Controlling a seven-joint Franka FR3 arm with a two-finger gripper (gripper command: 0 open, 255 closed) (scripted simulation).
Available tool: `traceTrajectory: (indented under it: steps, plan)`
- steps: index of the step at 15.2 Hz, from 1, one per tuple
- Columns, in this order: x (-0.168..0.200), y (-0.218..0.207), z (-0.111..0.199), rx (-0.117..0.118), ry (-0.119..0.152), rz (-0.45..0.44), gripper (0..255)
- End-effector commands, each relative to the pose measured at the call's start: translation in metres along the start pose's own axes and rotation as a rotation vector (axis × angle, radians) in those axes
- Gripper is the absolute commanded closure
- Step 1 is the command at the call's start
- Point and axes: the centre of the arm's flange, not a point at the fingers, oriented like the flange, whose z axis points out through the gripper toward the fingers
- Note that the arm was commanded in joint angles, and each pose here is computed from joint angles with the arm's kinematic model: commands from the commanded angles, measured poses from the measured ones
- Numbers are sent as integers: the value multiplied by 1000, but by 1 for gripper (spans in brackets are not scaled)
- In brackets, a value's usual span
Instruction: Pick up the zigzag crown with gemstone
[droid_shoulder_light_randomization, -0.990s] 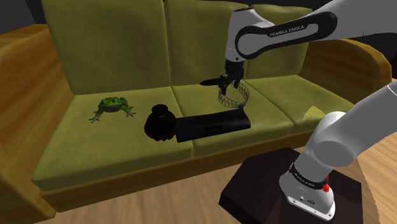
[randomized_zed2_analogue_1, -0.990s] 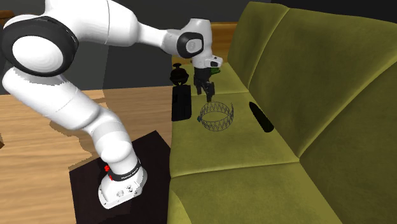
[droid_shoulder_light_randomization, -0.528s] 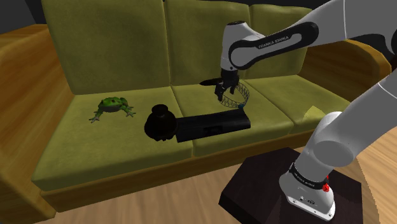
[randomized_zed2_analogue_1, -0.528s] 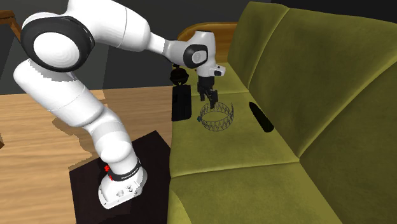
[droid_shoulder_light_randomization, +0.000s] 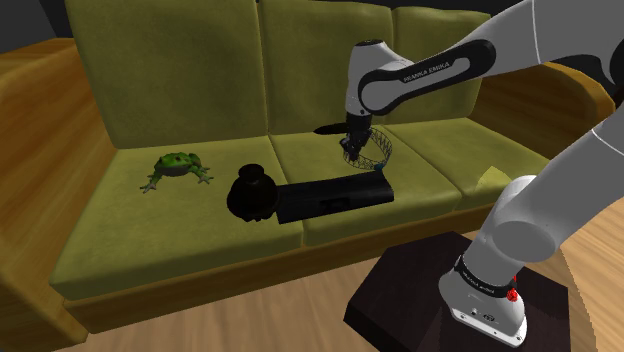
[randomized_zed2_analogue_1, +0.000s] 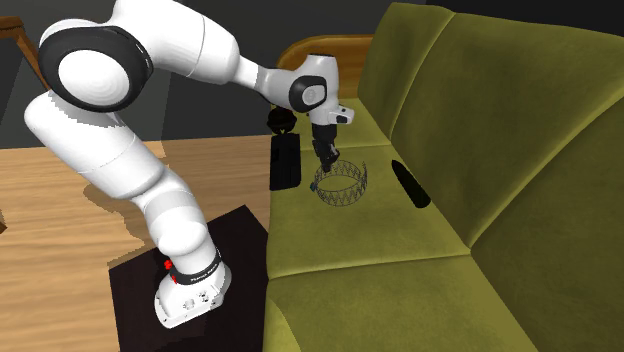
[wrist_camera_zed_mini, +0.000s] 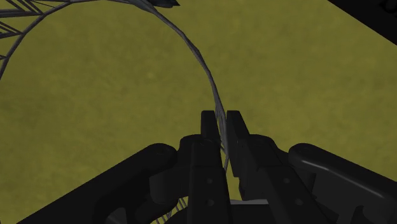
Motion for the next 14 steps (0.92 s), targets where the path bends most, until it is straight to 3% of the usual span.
traceTrajectory:
  steps: [1, 5, 14]
  plan:
    - [0, 0, 0, 0, 0, 0, 255]
    - [0, 0, 0, 0, 0, 0, 255]
    - [1, 5, -47, 0, 0, 0, 255]
